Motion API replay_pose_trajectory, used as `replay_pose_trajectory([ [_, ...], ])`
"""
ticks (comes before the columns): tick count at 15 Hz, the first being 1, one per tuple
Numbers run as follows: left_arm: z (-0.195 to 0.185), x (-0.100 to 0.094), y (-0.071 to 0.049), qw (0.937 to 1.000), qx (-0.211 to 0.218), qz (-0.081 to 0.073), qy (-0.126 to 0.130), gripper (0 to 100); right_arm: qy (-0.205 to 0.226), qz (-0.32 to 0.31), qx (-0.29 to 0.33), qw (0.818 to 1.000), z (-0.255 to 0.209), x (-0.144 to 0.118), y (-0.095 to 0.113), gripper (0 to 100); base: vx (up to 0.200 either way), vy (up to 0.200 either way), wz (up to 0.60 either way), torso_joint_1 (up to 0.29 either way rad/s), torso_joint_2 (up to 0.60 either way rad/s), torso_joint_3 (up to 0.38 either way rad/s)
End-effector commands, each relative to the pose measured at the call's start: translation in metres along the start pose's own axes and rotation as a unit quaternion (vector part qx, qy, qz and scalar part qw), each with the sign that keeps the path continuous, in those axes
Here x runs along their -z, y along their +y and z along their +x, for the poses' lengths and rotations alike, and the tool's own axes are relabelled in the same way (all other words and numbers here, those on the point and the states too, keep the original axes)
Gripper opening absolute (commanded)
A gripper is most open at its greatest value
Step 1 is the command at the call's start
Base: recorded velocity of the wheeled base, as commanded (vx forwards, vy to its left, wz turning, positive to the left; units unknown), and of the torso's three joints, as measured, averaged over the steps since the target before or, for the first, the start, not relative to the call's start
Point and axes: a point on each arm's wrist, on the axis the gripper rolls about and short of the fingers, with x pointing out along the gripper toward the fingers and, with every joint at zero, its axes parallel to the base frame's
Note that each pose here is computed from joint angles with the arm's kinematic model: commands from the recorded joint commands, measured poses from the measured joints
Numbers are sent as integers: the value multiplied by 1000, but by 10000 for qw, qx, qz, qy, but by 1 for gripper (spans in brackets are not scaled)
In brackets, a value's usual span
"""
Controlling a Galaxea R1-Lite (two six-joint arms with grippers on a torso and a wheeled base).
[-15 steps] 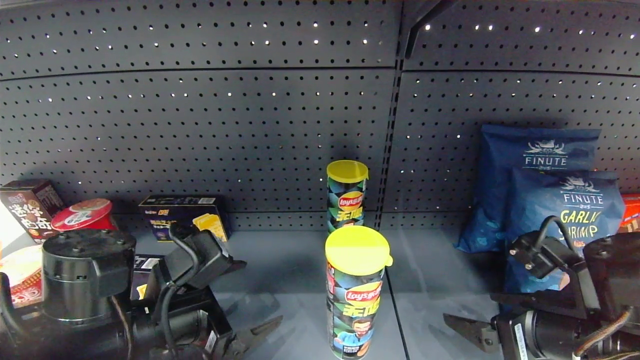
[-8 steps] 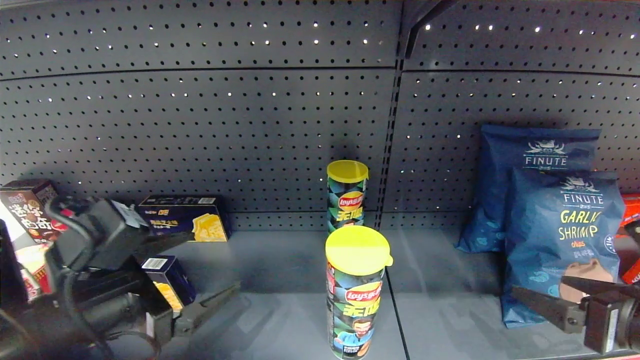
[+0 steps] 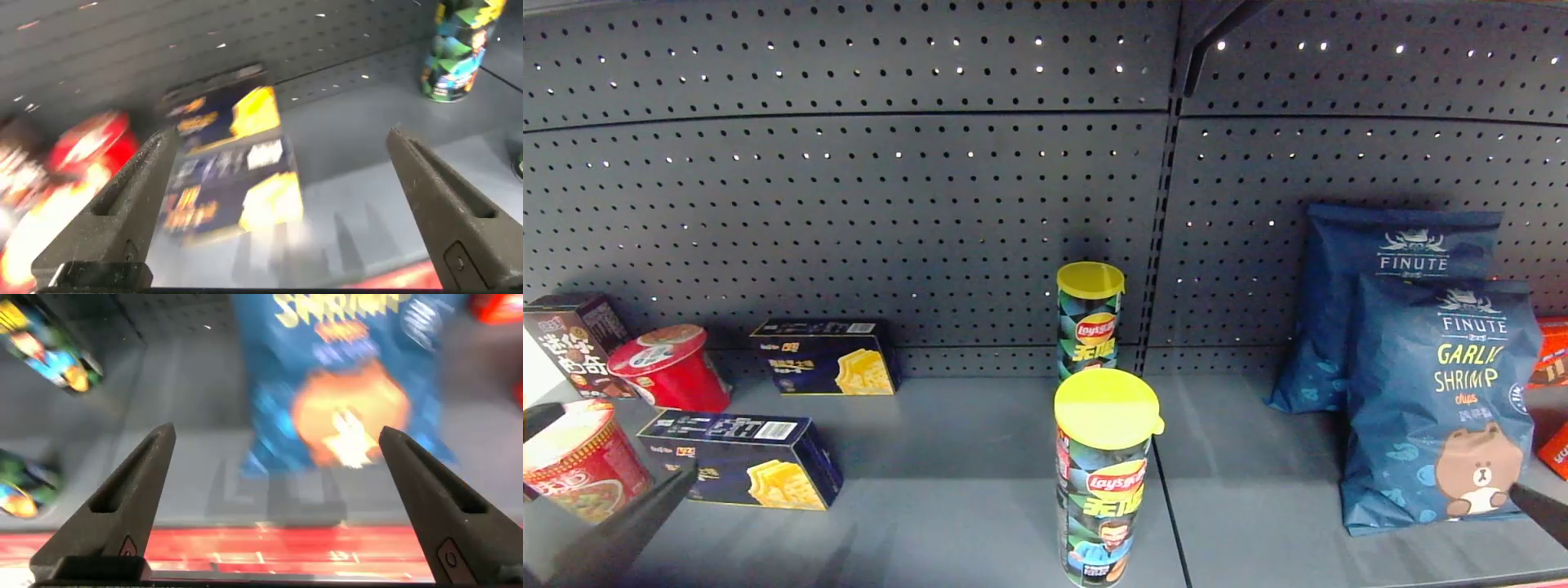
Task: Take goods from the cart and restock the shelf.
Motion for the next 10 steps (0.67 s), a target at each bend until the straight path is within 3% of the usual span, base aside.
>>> replay_pose_trajectory([
  [1, -66, 43, -9, 9961, -666, -373, -441, 100, -528, -375, 386, 9972, -48, 44, -16, 100, 0, 0, 0, 0, 0, 0],
  [2, -77, 54, -12, 9946, -831, -517, -342, 100, -679, -377, 599, 9952, -60, 57, -19, 100, 0, 0, 0, 0, 0, 0],
  [3, -77, 54, -12, 9946, -831, -517, -342, 100, -679, -377, 599, 9952, -60, 57, -19, 100, 0, 0, 0, 0, 0, 0],
  [4, -94, 73, -20, 9912, -1164, -545, -308, 100, -767, -214, 1234, 9891, -77, 84, -18, 100, 0, 0, 0, 0, 0, 0],
  [5, -94, 81, -21, 9901, -1250, -608, -211, 100, -644, -156, 1396, 9880, -76, 88, -19, 100, 0, 0, 0, 0, 0, 0],
  [7, -92, 81, -21, 9891, -1249, -681, -368, 100, -838, -309, 1342, 9869, -76, 84, -19, 100, 0, 0, 0, 0, 0, 0],
  [8, -83, 102, -23, 9901, -1201, -723, -84, 100, -673, -441, 1112, 9905, -68, 100, -21, 100, 0, 0, 0, 0, 0, 0],
  [9, -83, 102, -23, 9901, -1201, -723, -84, 100, -673, -441, 1112, 9905, -68, 100, -21, 100, 0, 0, 0, 0, 0, 0],
  [10, -79, 112, -24, 9894, -1017, -923, -481, 100, -1127, -585, 903, 9878, -60, 107, -22, 100, 0, 0, 0, 0, 0, 0],
])
